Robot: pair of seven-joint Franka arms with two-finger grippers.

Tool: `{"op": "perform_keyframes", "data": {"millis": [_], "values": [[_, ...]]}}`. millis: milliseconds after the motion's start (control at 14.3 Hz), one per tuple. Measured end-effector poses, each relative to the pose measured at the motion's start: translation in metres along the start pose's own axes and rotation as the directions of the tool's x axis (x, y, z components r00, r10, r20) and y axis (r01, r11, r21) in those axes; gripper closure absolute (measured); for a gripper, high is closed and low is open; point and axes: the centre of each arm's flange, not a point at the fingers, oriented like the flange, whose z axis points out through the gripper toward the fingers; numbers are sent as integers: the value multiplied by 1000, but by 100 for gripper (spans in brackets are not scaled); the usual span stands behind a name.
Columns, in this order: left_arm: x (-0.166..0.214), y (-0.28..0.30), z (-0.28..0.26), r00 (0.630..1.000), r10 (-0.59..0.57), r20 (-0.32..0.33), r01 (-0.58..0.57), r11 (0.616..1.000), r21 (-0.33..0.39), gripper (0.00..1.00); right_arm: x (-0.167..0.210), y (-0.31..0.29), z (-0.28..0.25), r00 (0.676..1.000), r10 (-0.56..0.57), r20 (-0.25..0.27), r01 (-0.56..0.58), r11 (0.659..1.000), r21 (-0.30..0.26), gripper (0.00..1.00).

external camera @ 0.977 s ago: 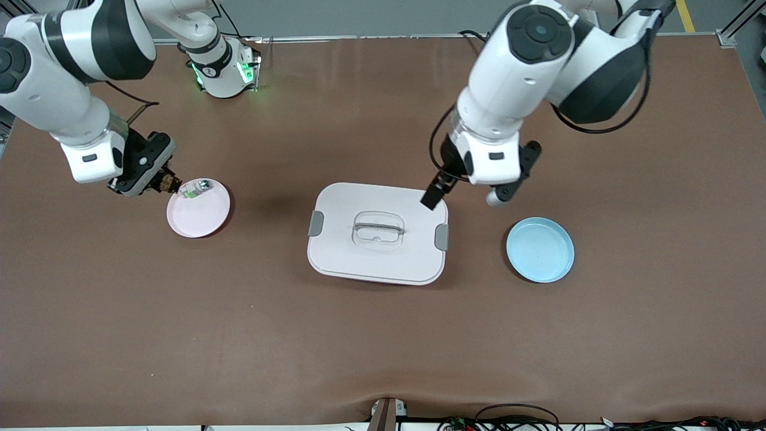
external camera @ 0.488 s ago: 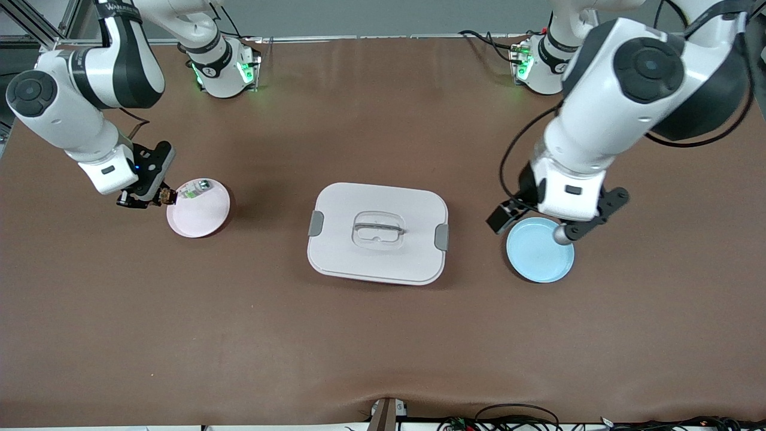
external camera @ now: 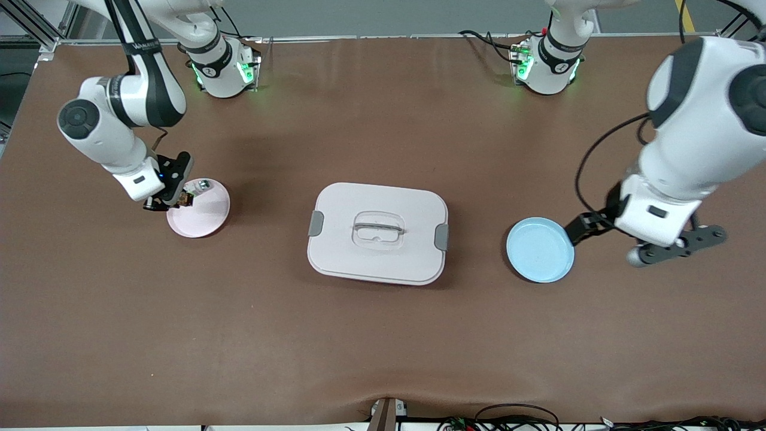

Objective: Transfer orange switch to right arm and place
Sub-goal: 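Lower the switch onto the pink plate and open the right gripper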

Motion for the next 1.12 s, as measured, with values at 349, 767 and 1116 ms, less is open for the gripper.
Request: {"op": "perform_keyframes", "data": {"millis": [349, 767, 1116], "values": [[14, -53, -1, 999, 34, 34, -35, 999, 23, 0, 3, -1, 49, 1000, -22, 6, 22, 1000, 3, 59], [4, -65, -21, 999, 24, 45, -25, 999, 42, 0, 0, 0, 79, 999, -54, 7, 54, 998, -10, 59], [-3, -67, -28, 998, 29, 62, -32, 998, 54, 0, 0, 0, 86, 998, -58, 6, 58, 998, -18, 59]]}}
